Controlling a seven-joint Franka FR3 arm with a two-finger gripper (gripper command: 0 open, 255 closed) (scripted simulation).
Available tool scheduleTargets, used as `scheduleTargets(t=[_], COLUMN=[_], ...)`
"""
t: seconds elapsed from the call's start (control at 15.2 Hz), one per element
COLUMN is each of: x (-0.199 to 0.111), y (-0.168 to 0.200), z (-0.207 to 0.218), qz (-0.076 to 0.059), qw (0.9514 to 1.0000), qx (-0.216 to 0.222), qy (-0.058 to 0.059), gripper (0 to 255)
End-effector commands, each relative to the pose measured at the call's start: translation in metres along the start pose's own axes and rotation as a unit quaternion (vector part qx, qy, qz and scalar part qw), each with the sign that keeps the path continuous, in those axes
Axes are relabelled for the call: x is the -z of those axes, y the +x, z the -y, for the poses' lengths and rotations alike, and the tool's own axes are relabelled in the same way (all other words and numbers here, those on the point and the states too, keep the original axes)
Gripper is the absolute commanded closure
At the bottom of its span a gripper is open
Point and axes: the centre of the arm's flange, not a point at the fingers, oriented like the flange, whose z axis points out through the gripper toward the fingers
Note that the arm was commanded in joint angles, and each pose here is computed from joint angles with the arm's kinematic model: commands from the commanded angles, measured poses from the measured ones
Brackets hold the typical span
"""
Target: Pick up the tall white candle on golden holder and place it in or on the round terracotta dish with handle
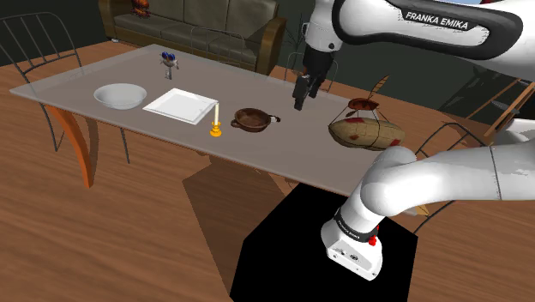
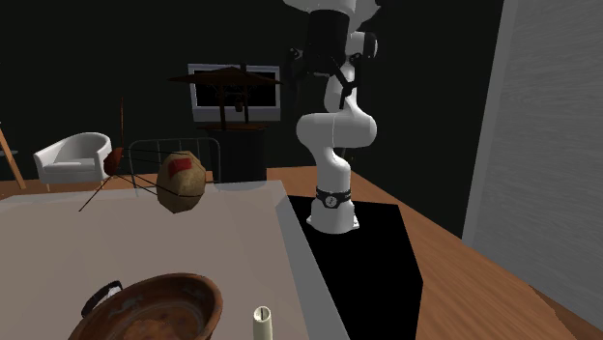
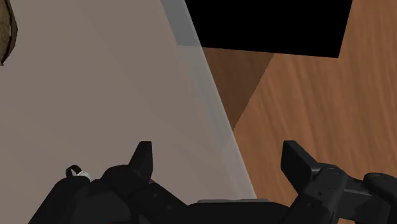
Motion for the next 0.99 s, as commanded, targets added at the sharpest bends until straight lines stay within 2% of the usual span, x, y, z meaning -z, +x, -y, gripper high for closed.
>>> scheduleTargets(t=[0.0,0.46,0.92], x=[0.0,-0.061,-0.116], y=[0.0,0.054,0.115], z=[0.0,0.01,0.018], qz=[0.0,-0.049,-0.097], qw=[1.0,0.9984,0.9934], qx=[0.0,-0.03,-0.059], qy=[0.0,0.007,0.013], gripper=[0,0,0])
